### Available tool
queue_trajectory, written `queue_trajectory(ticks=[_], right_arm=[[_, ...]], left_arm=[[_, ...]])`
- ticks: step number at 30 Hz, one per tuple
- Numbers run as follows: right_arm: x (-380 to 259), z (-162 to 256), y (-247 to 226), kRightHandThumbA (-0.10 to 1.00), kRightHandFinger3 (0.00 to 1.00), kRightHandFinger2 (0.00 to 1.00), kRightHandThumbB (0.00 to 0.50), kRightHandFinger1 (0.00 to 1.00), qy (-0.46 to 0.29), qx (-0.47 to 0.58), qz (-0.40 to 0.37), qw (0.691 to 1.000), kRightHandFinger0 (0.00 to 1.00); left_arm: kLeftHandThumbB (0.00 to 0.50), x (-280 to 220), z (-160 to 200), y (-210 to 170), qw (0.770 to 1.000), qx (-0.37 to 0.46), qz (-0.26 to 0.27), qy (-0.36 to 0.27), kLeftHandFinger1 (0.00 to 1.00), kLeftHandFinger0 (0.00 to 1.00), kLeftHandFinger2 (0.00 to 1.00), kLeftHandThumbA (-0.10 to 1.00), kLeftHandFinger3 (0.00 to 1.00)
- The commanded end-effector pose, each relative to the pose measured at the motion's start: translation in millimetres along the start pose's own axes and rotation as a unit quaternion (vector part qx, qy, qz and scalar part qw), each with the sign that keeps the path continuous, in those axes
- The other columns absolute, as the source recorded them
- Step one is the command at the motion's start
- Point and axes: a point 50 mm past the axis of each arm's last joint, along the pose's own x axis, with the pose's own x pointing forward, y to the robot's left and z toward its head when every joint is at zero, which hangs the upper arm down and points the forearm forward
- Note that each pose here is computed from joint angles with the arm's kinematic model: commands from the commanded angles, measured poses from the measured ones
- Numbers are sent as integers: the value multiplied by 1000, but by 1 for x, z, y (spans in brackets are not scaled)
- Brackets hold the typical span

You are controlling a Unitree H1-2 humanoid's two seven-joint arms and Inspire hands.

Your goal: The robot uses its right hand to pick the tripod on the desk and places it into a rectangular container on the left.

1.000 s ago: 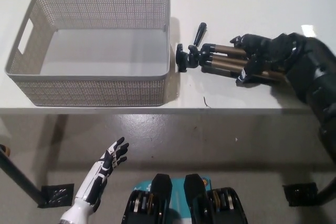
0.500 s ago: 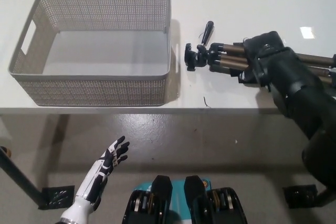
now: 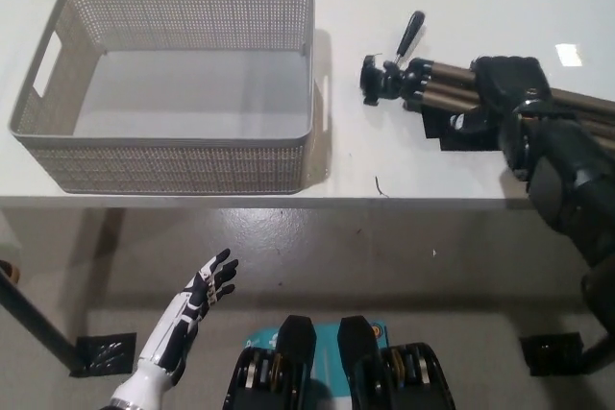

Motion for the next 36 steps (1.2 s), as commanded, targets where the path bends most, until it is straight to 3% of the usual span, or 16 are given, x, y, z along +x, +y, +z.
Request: queue_trajectory(ticks=[1,3,4,5,6,7,8,10,13,15,16,19,25,29,32,36], right_arm=[[7,-3,-53,-100,285,207,190,49,-36,25,-85,995,22],[9,-2,-69,-100,407,398,172,64,-46,43,-109,992,0],[9,-1,-81,-100,728,821,129,319,-54,60,-122,989,0],[10,-1,-90,-100,903,965,140,435,-60,73,-133,987,21],[10,0,-99,-100,1000,923,161,480,-72,89,-149,982,6],[9,0,-115,-100,1000,916,151,556,-87,111,-167,976,64],[9,-1,-125,-100,962,897,153,543,-90,117,-172,974,91],[9,-1,-151,-100,867,840,142,447,-97,154,-181,967,1],[8,2,-182,-100,983,902,145,501,-98,176,-191,961,0],[4,4,-208,-100,992,828,152,493,-118,174,-216,954,27],[3,6,-217,-100,985,873,188,524,-118,174,-220,952,50],[-4,12,-243,-100,814,798,183,380,-145,179,-249,941,0],[-18,38,-278,-100,996,846,156,475,-178,220,-276,919,0],[-34,66,-302,-100,1000,867,135,533,-221,222,-287,905,14],[-42,88,-309,-100,1000,818,136,492,-263,213,-294,894,0],[-57,132,-317,-100,901,745,131,409,-314,203,-297,878,0]], left_arm=[[500,6,10,9,1000,8,1,-29,1000,1000,1000,1000,1000],[500,6,9,9,1000,6,0,-27,1000,1000,1000,1000,1000],[500,5,9,8,1000,6,0,-26,1000,1000,1000,1000,1000],[500,5,9,8,1000,7,1,-26,1000,1000,1000,1000,1000],[500,5,9,8,1000,9,1,-27,1000,1000,1000,1000,1000],[500,5,9,9,1000,12,2,-28,1000,1000,1000,1000,1000],[500,5,9,9,1000,12,2,-28,1000,1000,1000,1000,1000],[500,5,10,8,1000,9,2,-27,1000,1000,1000,1000,1000],[500,4,8,9,1000,8,0,-27,1000,1000,1000,1000,1000],[500,4,8,8,1000,9,0,-25,1000,1000,1000,1000,1000],[500,3,7,8,1000,8,1,-24,1000,1000,1000,1000,1000],[500,3,7,8,1000,8,1,-23,1000,1000,1000,1000,1000],[500,-2,4,7,1000,12,0,-18,1000,1000,1000,1000,1000],[500,-5,2,7,1000,7,-1,-15,1000,1000,1000,1000,1000],[500,-8,1,5,1000,8,-3,-12,1000,1000,1000,1000,1000],[500,-10,0,3,1000,12,-13,-9,1000,1000,1000,1000,1000]])
